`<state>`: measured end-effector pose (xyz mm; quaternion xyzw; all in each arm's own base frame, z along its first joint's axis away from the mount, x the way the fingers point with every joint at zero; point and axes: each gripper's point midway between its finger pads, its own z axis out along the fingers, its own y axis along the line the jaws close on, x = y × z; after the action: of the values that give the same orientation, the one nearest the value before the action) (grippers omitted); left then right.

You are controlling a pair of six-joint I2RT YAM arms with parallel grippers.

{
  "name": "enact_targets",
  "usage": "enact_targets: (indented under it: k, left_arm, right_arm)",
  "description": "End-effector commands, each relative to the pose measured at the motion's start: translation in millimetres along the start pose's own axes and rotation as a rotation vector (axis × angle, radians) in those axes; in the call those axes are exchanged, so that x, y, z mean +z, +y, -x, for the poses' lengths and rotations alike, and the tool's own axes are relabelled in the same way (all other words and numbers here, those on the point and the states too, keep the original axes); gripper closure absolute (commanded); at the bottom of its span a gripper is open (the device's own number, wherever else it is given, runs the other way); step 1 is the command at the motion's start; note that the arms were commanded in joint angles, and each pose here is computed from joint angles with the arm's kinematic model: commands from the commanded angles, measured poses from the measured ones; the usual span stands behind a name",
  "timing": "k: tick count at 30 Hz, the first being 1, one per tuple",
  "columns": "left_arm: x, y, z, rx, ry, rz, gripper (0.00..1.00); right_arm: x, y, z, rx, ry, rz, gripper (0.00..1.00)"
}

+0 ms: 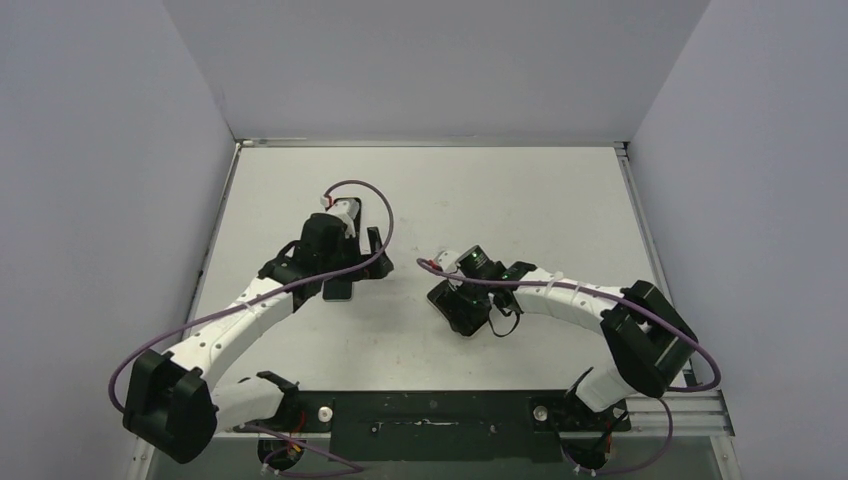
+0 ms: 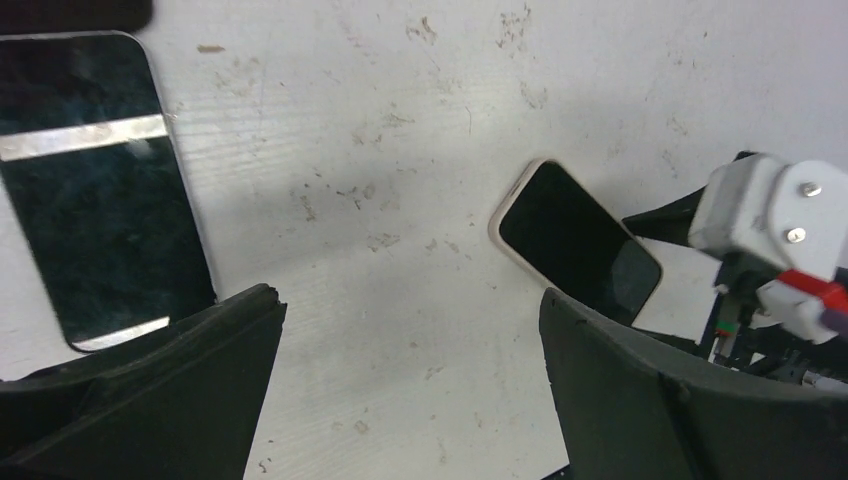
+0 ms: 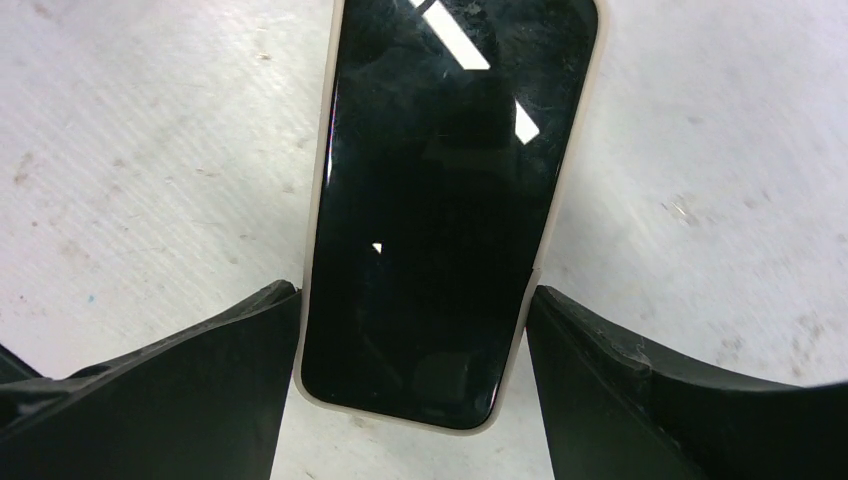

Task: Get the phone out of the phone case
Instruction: Pick up the phone at the center of the board.

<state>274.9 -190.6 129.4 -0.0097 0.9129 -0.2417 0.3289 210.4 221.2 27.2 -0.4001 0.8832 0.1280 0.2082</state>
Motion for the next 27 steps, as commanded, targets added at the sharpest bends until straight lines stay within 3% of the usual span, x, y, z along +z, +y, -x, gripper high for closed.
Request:
enact_targets:
  k: [1, 8, 11, 12, 14, 15, 17, 20, 27]
  left_arm:
    - [-26.6, 4.6, 37.5, 0.112, -0.164, 0.031, 0.03]
    - [-44.8, 17.4, 40.7, 0.244, -0.258, 0.049, 0.03]
    - [-50.9, 16.9, 45.1, 0.283, -0.293, 0.044, 0.03]
    - [-52.1, 17.3, 45.7, 0.293, -0.297, 0.045, 0.03]
    - [-53.9, 17.6, 48.3, 0.309, -0.304, 0.052, 0.03]
    - [-54.6, 17.0, 49.6, 0.317, -0.307, 0.052, 0.03]
    - [-53.9, 16.4, 51.0, 0.337, -0.305, 0.050, 0.03]
    - [-52.1, 14.4, 50.8, 0.372, -0.298, 0.037, 0.03]
    - [-47.0, 3.0, 46.0, 0.515, -0.291, -0.049, 0.03]
  right_arm:
    - [3.8, 38.9, 39.7, -0.243, -0.100, 0.175, 1.00]
    - [28.1, 53.1, 17.3, -0.467, 0.045, 0.271, 0.92]
    - [32.1, 46.6, 15.2, -0.509, 0.090, 0.253, 0.82]
    - [32.7, 44.5, 15.2, -0.516, 0.101, 0.246, 0.70]
    - [33.5, 41.6, 15.2, -0.522, 0.118, 0.236, 0.32]
    - [33.7, 41.1, 14.9, -0.526, 0.127, 0.234, 0.22]
    - [34.5, 38.2, 11.3, -0.529, 0.152, 0.225, 0.11]
    - [36.0, 28.4, 8.1, -0.532, 0.178, 0.181, 0.05]
    - [27.1, -17.5, 17.5, -0.504, 0.181, -0.011, 0.03]
